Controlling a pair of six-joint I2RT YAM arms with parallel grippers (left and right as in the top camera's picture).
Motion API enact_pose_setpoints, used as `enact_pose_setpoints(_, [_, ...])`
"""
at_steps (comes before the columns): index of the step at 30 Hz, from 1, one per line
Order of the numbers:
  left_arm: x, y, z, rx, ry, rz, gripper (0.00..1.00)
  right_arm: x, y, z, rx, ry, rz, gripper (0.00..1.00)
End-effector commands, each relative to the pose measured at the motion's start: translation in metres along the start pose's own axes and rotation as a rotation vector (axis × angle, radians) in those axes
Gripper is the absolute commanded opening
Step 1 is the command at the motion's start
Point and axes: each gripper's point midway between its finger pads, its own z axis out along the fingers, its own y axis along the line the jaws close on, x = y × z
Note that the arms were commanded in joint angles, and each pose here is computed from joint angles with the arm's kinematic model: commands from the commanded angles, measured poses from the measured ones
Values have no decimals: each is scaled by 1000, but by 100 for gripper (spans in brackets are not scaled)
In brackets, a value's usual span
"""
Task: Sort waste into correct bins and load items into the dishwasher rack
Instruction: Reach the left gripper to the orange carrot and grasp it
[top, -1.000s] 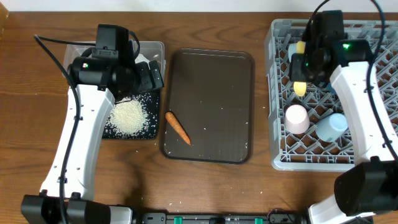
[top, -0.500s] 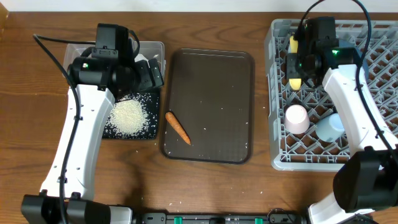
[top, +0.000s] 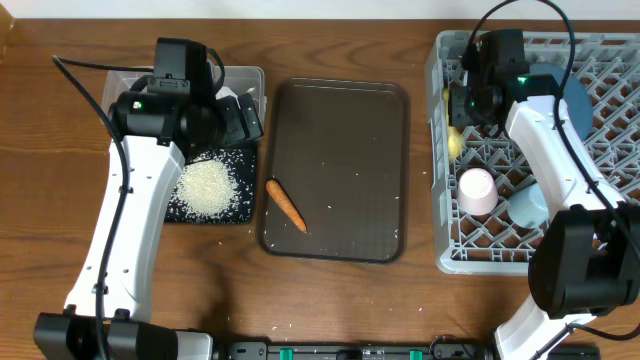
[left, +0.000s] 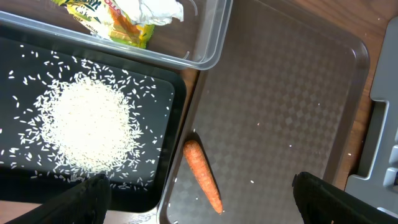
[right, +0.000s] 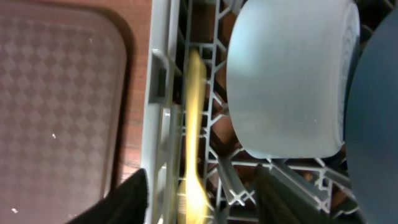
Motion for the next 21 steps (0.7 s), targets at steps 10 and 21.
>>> enact_pose_setpoints(10, [13, 7, 4, -33, 57, -20, 93, -23, 15, -35, -73, -45, -14, 78])
enact_pose_setpoints(21, [81, -4, 39, -255, 138, -50, 90, -32, 16, -59, -75, -83, -15, 95])
